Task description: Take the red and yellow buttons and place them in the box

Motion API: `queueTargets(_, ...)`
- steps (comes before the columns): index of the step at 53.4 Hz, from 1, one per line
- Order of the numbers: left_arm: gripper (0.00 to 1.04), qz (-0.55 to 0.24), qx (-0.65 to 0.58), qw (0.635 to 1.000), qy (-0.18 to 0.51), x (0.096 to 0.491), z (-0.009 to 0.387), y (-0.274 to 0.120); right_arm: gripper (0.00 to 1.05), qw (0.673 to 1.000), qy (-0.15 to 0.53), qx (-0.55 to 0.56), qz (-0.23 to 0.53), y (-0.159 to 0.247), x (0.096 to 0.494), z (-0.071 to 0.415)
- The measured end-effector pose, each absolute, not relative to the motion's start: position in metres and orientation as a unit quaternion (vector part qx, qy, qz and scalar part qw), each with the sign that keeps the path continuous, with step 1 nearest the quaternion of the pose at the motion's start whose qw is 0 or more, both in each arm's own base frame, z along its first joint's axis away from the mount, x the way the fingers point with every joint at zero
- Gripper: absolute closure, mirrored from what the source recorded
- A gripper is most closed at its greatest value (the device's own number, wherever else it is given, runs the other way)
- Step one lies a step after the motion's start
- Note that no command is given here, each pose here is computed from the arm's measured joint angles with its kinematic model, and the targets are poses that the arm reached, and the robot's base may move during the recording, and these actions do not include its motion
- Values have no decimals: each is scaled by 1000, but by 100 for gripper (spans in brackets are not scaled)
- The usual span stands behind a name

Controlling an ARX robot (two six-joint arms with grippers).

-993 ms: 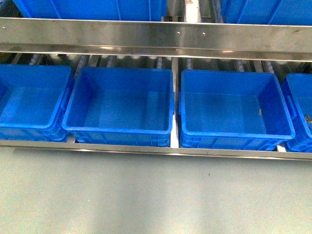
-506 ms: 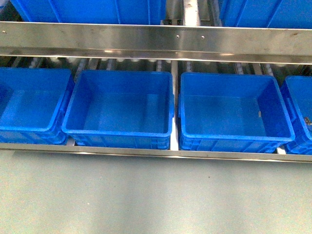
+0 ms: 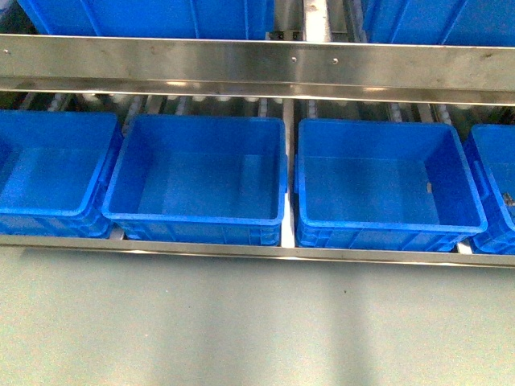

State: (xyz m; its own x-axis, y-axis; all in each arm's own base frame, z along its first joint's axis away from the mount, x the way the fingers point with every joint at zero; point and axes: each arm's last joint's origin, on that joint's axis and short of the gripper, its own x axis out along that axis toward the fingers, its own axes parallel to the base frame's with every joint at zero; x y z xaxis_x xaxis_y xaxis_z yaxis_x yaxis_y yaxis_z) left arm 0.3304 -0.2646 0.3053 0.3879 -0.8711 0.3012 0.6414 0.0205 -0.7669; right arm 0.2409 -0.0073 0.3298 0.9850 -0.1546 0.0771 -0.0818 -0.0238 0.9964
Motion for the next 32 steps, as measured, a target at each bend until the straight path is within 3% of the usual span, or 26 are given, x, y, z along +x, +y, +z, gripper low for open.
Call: queueTargets(32, 72, -550, -446, 694, 132, 333, 304, -289, 7, 689, -27, 723, 38, 37, 252, 320)
